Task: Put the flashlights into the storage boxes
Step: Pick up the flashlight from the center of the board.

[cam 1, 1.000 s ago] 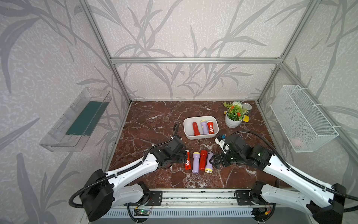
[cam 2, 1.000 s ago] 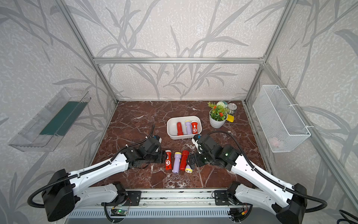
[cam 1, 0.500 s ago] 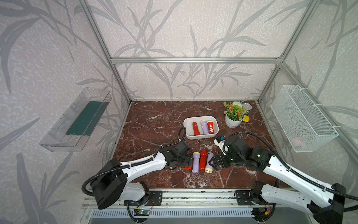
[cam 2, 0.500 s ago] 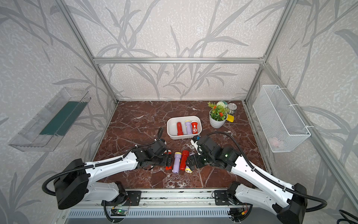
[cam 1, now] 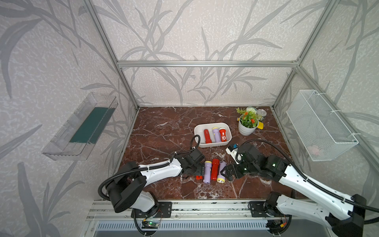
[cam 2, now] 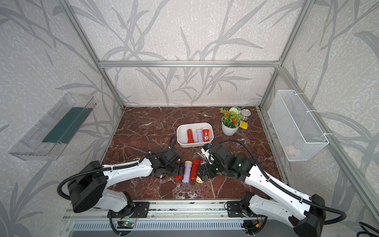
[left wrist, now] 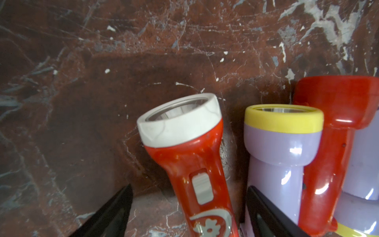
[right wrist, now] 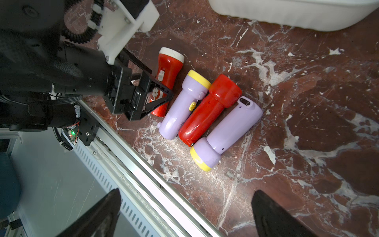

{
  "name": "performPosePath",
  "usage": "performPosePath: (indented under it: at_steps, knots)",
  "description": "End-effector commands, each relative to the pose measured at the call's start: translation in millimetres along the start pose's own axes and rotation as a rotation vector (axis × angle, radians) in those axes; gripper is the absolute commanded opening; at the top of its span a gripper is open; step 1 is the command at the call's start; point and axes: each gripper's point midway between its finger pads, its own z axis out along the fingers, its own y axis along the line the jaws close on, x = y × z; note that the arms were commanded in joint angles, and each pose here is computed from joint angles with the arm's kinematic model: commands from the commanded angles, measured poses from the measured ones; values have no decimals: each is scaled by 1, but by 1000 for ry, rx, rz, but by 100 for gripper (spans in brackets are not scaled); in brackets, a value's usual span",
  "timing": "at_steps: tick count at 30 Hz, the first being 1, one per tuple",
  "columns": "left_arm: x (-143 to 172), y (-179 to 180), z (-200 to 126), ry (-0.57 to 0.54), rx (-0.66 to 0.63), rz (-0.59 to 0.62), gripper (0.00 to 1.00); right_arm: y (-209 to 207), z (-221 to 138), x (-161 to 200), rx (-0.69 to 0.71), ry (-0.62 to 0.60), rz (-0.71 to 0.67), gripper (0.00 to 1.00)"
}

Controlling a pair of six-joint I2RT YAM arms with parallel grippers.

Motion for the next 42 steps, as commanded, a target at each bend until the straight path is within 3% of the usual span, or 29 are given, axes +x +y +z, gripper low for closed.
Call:
performPosePath:
  at_steps: [1,4,12,22,29,35,42]
  knots:
    - [-13,-5,-5,-33,-16,-4,81,5,-3,1,-26,-14,-27,99]
    - [-15,-5,-6,-34,-27,6,74,5,-5,0,-24,-18,-29,99]
    - [-11,0,0,-11,-58,12,70,3,-5,0,-18,-21,-32,99]
    - [-10,6,8,6,-100,20,55,1,-4,2,-13,-21,-28,99]
    - [-8,8,12,21,-116,26,39,-1,-4,4,-4,-20,-26,99]
    - [-13,11,-4,-1,-136,38,33,-1,-3,2,0,-23,-26,99]
    - [-36,7,-43,-73,-147,59,32,-2,-2,2,4,-25,-24,99]
